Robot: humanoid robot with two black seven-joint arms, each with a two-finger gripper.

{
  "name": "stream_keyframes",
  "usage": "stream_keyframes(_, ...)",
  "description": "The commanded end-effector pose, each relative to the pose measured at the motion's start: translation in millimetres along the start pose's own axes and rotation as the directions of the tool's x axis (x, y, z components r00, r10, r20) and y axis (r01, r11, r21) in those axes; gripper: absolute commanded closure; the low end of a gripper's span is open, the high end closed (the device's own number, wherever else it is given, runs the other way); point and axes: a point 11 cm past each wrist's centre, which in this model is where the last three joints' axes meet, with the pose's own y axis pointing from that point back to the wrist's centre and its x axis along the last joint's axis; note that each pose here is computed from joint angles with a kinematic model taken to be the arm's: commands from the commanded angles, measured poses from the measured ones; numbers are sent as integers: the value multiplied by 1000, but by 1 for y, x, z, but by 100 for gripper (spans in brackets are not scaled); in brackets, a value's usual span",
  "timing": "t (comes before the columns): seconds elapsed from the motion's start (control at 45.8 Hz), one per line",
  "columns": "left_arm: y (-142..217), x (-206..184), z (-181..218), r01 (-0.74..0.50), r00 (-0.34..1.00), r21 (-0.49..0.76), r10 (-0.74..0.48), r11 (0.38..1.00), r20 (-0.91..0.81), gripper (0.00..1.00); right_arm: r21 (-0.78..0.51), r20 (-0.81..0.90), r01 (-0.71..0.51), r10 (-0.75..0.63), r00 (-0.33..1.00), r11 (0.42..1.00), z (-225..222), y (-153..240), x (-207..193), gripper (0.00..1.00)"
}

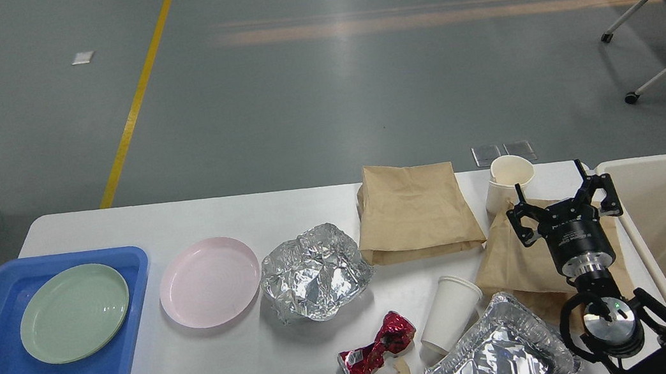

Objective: Tidy desktop

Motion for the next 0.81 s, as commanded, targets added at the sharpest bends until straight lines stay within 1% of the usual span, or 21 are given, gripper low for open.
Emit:
stream_keyframes(0.0,-11,0,7,-20,1000,-9,20,1000,20,95,0,0,0,0,1000,1000,0,0,0,0)
stream_keyframes(0.24,-22,-9,8,3,1000,-20,-2,1000,14,93,0,0,0,0,1000,1000,0,0,0,0)
stream_keyframes(0.372,-22,-10,5,4,1000,-15,-4,1000,10,92,0,0,0,0,1000,1000,0,0,0,0)
stream_keyframes(0.503,-19,-8,-2,-10,1000,-13,10,1000,-4,85,0,0,0,0,1000,1000,0,0,0,0)
stream_keyframes(0.546,-19,-7,-1,-22,1000,-16,22,1000,-8,79,0,0,0,0,1000,1000,0,0,0,0)
stream_keyframes(0.568,-19,-6,-1,-31,999,-20,30,999,-10,75,0,0,0,0,1000,1000,0,0,0,0)
stream_keyframes(0.612,-19,-4,0,-46,999,-27,46,999,-13,62,0,0,0,0,1000,1000,0,0,0,0)
stream_keyframes(0.656,-19,-2,1,-62,998,-38,61,997,-26,51,0,0,0,0,1000,1000,0,0,0,0)
stream_keyframes(0.787,-25,-7,-1,-69,995,-60,64,996,-77,28,0,0,0,0,1000,1000,0,0,0,0)
